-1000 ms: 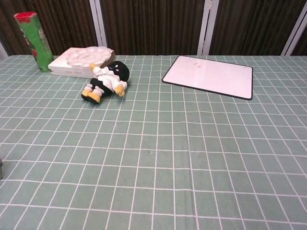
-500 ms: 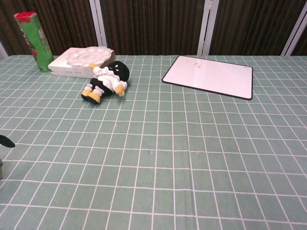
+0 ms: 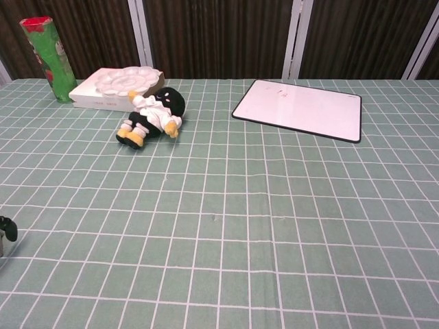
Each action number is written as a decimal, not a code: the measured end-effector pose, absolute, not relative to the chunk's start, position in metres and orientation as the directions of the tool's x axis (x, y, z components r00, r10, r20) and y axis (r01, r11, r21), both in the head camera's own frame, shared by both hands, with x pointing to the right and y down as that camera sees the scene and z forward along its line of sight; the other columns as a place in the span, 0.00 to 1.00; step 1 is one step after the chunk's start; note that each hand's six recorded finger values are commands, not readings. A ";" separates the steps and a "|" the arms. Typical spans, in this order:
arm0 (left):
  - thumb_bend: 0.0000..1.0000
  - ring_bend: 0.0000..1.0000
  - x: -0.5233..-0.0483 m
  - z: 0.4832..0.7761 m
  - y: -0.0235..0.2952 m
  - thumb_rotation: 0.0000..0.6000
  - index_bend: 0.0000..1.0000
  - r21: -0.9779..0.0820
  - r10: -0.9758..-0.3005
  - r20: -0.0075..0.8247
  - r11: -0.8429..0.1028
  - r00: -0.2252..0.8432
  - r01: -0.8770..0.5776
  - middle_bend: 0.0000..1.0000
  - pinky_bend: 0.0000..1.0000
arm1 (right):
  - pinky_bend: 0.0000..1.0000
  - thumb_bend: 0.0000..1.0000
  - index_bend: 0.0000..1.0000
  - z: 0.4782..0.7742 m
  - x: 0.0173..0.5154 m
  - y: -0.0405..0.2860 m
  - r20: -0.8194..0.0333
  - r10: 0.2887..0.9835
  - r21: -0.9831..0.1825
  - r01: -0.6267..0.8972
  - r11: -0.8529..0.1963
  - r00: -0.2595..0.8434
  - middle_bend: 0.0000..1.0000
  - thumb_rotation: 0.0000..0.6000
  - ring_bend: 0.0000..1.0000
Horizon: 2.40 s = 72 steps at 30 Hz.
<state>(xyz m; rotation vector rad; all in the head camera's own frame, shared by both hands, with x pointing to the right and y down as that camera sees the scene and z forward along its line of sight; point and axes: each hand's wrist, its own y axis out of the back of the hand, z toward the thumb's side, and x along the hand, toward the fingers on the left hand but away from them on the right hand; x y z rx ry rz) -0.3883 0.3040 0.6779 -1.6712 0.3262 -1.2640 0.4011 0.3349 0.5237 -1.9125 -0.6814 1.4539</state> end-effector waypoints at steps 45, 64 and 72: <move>0.41 1.00 -0.400 0.685 0.265 1.00 0.57 -0.862 -0.826 0.471 -0.506 0.308 -0.038 1.00 1.00 | 0.00 0.18 0.00 0.532 0.404 0.333 -0.657 0.718 -0.735 0.013 -0.677 0.230 0.00 1.00 0.00; 0.40 1.00 -0.399 0.684 0.263 1.00 0.38 -0.852 -0.819 0.489 -0.522 0.301 -0.036 1.00 1.00 | 0.00 0.18 0.00 0.531 0.405 0.333 -0.655 0.721 -0.738 0.015 -0.675 0.227 0.00 1.00 0.00; 0.39 0.18 -0.403 0.645 0.264 1.00 0.09 -0.893 -0.877 0.382 -0.432 0.291 -0.127 0.26 0.31 | 0.00 0.18 0.00 0.527 0.406 0.331 -0.643 0.732 -0.748 0.021 -0.663 0.225 0.00 1.00 0.00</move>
